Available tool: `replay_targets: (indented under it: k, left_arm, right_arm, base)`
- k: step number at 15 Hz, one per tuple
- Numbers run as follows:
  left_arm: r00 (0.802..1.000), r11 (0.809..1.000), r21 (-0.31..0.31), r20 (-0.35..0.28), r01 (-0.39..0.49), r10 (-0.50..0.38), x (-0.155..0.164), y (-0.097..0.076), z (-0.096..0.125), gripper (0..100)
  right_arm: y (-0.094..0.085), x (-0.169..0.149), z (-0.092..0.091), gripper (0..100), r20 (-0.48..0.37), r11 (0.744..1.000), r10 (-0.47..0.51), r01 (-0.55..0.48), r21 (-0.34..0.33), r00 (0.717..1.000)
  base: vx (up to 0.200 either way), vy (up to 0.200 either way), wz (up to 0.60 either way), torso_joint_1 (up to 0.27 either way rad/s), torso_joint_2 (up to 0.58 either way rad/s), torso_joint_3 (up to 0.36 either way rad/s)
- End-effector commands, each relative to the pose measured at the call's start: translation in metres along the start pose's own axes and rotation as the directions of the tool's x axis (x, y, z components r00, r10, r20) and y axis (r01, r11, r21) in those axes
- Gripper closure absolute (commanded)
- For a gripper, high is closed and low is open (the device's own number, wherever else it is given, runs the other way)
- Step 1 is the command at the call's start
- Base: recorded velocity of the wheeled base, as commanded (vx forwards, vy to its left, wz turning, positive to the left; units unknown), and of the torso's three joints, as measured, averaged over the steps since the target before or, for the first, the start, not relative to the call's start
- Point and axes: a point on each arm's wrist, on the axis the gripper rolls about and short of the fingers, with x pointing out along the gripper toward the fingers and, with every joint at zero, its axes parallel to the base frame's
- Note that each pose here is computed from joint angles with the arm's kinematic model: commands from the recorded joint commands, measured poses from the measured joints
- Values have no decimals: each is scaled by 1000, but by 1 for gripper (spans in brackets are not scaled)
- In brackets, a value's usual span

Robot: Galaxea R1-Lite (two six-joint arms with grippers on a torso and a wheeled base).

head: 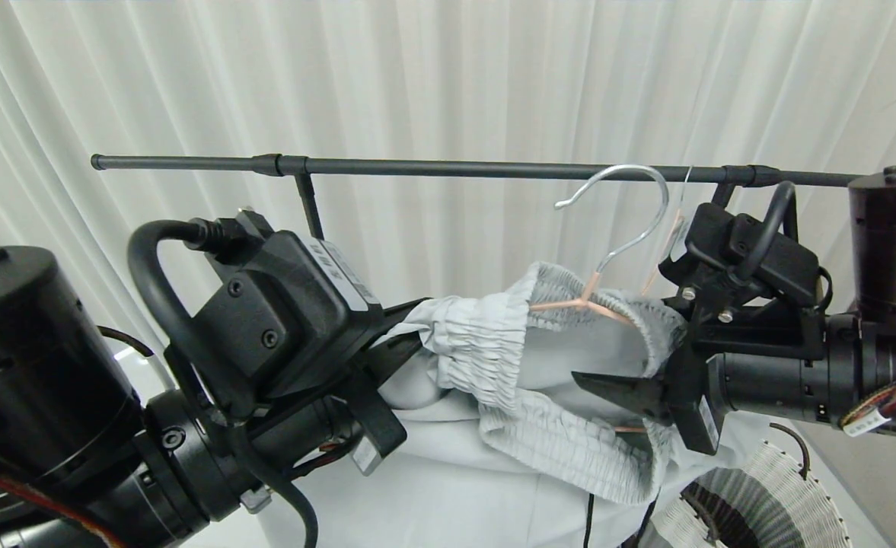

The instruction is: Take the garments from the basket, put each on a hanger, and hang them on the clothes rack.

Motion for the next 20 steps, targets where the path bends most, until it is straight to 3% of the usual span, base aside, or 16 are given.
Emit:
replay_targets:
  k: [1, 7, 10, 14, 20]
  left_arm:
    - [1000, 1000, 0, 0, 3, -3, 0, -1, 0, 100]
    - [1000, 1000, 0, 5, 10, -10, -1, -3, 1, 100]
    - [1000, 1000, 4, 13, 25, -25, -1, -6, 2, 100]
    - [999, 1000, 5, 18, 27, -28, -2, -7, 4, 100]
    - [1000, 1000, 16, 18, 22, -22, -3, -6, 4, 100]
  right_arm:
    - [0, 1, 0, 100, 0, 1000, -1, 1, 0, 1000]
    - [-1, 2, 1, 100, 9, 1000, -10, 10, -12, 1000]
    - [-2, 2, 2, 100, 21, 992, -12, 15, -126, 1000]
    - [-3, 9, 8, 100, 86, 976, -31, 48, -214, 996]
    - [-5, 11, 10, 100, 110, 970, -67, 90, -226, 992]
  base:
    - [0, 0, 0, 0, 0, 0]
    - [0, 0, 0, 0, 0, 0]
    - [0, 0, 0, 0, 0, 0]
    - [0, 0, 0, 0, 0, 0]
    - [0, 0, 0, 0, 0, 0]
